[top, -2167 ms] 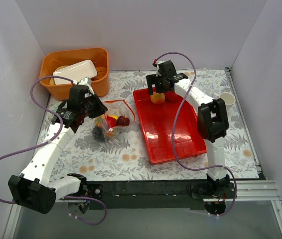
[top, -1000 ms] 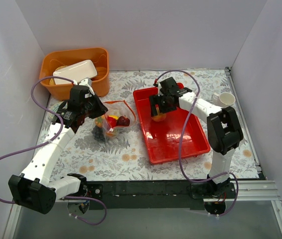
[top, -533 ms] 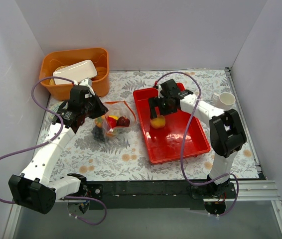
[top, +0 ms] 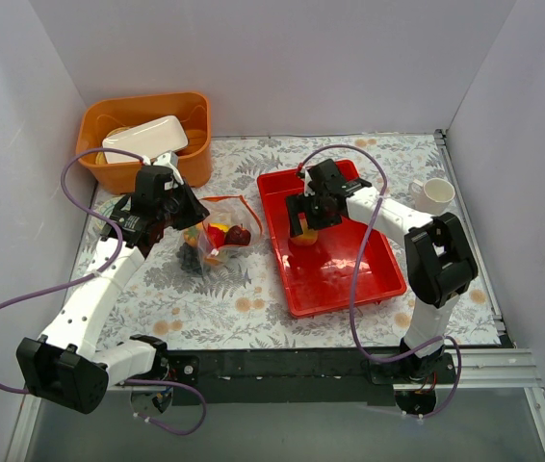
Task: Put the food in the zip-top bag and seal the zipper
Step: Pick up the fake fruit from the bin.
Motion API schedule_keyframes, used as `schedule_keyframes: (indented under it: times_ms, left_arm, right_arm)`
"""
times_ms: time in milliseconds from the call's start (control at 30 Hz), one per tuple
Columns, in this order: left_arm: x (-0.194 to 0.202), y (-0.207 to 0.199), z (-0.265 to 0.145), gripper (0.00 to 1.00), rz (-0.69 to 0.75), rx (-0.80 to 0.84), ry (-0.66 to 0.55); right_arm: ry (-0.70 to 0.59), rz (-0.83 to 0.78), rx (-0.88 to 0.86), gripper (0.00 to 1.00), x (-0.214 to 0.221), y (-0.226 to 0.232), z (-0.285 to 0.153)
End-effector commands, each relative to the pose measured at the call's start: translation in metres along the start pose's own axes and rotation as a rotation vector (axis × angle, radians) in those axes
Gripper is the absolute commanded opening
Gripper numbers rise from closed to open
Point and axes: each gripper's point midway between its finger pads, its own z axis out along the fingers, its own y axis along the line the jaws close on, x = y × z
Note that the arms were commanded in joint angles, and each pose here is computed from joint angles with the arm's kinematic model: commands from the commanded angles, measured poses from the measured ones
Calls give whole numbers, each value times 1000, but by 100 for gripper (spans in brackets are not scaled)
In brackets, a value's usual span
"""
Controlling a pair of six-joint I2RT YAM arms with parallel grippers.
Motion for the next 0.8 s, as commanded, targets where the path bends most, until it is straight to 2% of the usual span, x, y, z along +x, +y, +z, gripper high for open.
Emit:
schedule_keyframes:
  times_ms: [0,133,233,367,567,767]
  left_arm:
    - [-2,-1,-7,0,4,16,-23]
    - [-3,-2,-7,0,5,17,-26]
    - [-4,-3,-7,0,5,19,-26]
    - [-3,-2,-6,0,6,17,-22]
    - [-2,-3,-6,0,6,21,-20]
    - [-3,-3,-6,0,5,23,-20]
  right_arm:
    - [-41,-8,7,96,-7,3,-10]
    - [-45,-6,0,94,-9,4,-8]
    - [-47,0,-2,85,-9,5,-9]
    - [-60,-2,3,83,-10,4,-12]
    - [-63,-2,15,62,-11,3,-15]
    - [-74,1,8,55,-13,5,-19]
